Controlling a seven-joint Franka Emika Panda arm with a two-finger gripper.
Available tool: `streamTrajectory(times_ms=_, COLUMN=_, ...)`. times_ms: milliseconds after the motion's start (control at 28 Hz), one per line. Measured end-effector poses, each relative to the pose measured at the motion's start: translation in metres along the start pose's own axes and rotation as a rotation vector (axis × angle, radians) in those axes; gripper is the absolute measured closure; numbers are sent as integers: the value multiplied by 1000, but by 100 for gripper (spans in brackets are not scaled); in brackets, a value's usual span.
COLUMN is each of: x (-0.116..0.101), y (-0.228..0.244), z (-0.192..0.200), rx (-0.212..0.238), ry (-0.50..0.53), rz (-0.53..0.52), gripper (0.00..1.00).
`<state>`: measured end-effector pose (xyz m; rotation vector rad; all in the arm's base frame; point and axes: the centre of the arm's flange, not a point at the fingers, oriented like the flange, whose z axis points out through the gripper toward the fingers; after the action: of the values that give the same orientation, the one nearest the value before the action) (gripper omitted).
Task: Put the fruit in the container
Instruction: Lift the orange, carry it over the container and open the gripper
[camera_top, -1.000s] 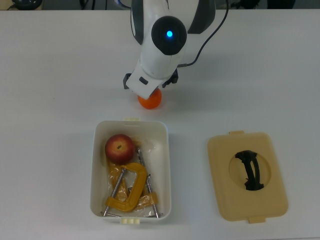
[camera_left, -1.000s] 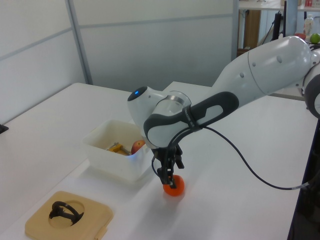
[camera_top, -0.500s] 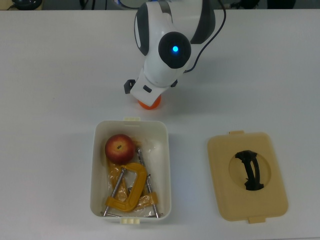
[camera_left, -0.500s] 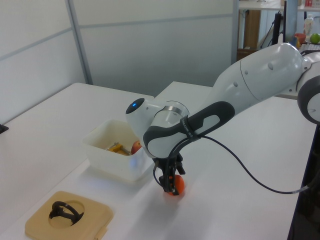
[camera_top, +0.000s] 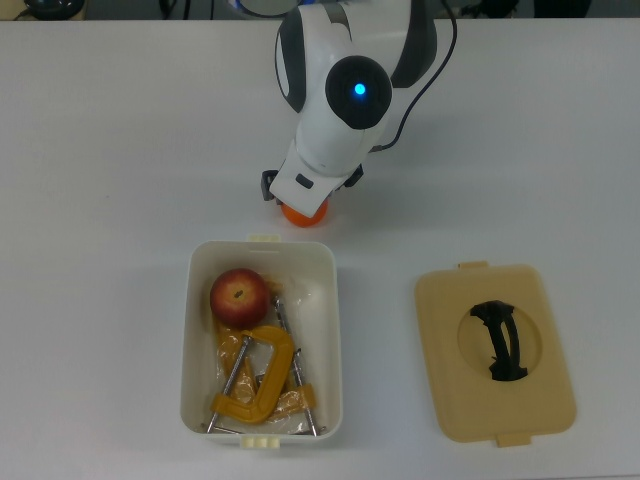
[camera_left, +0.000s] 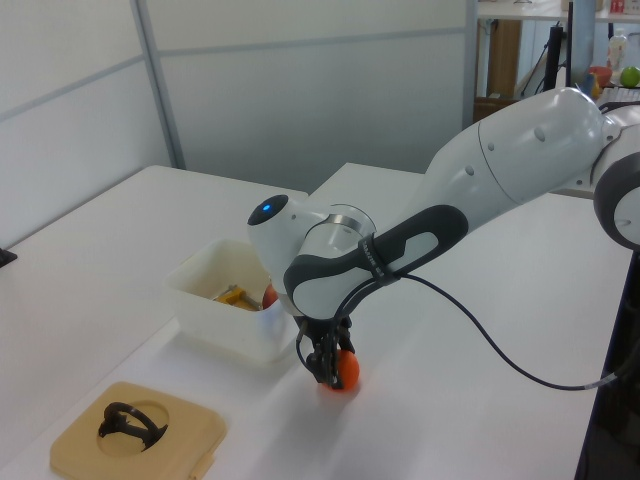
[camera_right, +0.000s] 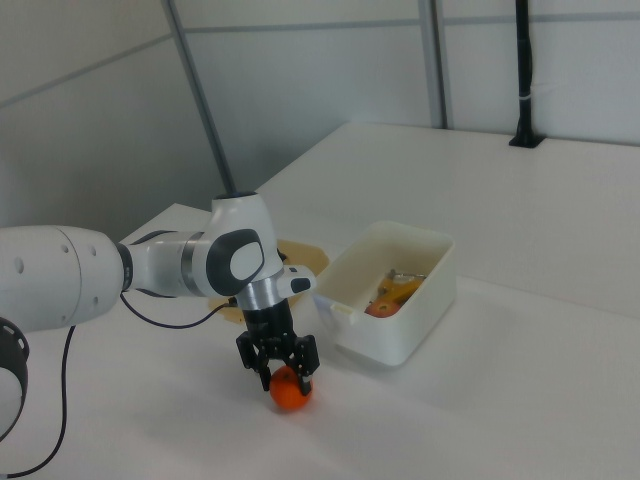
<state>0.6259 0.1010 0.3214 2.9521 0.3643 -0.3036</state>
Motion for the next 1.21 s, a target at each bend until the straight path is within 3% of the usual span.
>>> streamTrajectory(times_ms=143, x=4, y=1, z=-10, rx=-1, ry=24, rz=3, gripper=21)
streamTrajectory(times_ms=321, x=11, y=9, z=-53, rx=5, ry=99, rz=20, gripper=21)
streamTrajectory(times_ms=607, x=4, y=39, z=-143, rx=68, ry=222, rz=92, gripper=22)
streamTrajectory(times_ms=714, x=1, y=56, z=-160, rx=93, ry=257, rz=124, gripper=22)
streamTrajectory(times_ms=1036, x=16, y=96, z=-178, rx=118, ry=450, rz=294, gripper=22)
streamTrajectory(times_ms=1214, x=27, y=98, z=-163, rx=124, ry=464, rz=327, gripper=22)
